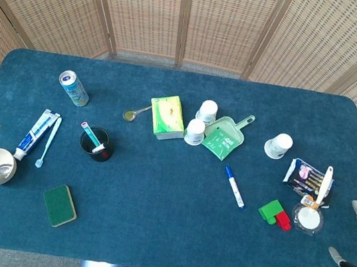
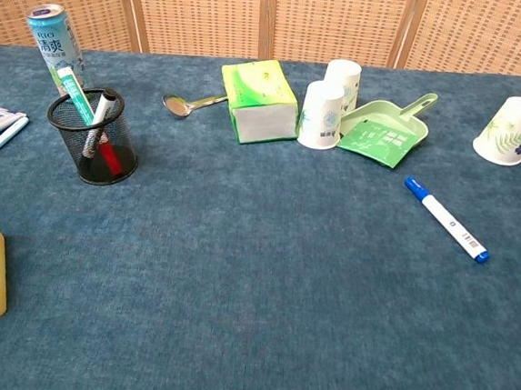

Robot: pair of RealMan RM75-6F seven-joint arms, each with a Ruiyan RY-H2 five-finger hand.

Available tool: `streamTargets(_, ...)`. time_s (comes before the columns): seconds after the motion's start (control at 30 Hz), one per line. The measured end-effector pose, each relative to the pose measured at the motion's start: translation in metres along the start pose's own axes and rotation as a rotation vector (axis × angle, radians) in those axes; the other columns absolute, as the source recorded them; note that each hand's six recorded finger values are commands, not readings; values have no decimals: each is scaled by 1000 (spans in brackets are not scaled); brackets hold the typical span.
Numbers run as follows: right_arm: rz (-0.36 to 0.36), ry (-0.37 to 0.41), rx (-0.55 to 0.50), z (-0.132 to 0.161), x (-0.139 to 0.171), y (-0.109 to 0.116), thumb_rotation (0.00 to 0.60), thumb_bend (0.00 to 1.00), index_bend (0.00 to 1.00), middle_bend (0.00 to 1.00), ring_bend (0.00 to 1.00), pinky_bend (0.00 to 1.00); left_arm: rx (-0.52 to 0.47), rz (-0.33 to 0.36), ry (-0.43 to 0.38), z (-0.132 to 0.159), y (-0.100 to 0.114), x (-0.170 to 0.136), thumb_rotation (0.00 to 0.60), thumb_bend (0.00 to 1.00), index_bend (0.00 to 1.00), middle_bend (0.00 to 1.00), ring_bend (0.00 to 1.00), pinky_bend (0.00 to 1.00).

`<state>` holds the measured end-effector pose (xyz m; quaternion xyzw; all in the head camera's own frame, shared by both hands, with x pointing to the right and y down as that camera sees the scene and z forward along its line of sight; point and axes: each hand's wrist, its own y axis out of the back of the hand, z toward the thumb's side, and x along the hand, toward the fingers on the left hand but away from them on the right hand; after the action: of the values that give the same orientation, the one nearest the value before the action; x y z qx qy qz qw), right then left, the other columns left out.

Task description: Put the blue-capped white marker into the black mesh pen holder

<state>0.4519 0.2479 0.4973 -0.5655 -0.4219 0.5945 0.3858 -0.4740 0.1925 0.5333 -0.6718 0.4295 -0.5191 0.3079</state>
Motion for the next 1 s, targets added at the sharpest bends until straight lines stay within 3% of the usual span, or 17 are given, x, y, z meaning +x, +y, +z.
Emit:
streamTargets(0.3, -2, 11, -22, 1, 2, 3, 600, 0, 57, 0, 0, 0, -230, -82, -28, -16, -25, 76, 600, 0, 0, 0, 0, 0)
streamTargets(0.5, -1, 10, -38, -1, 2, 4, 600, 0, 55, 0, 0, 0, -254, -176, -28, -1, -51, 117, 600, 0, 0, 0, 0, 0)
streamTargets(1.0, 7, 11, -60, -3, 2, 5, 600, 0, 53, 0, 0, 0, -302, -241, 5, 16, -104, 139, 600, 0, 0, 0, 0, 0)
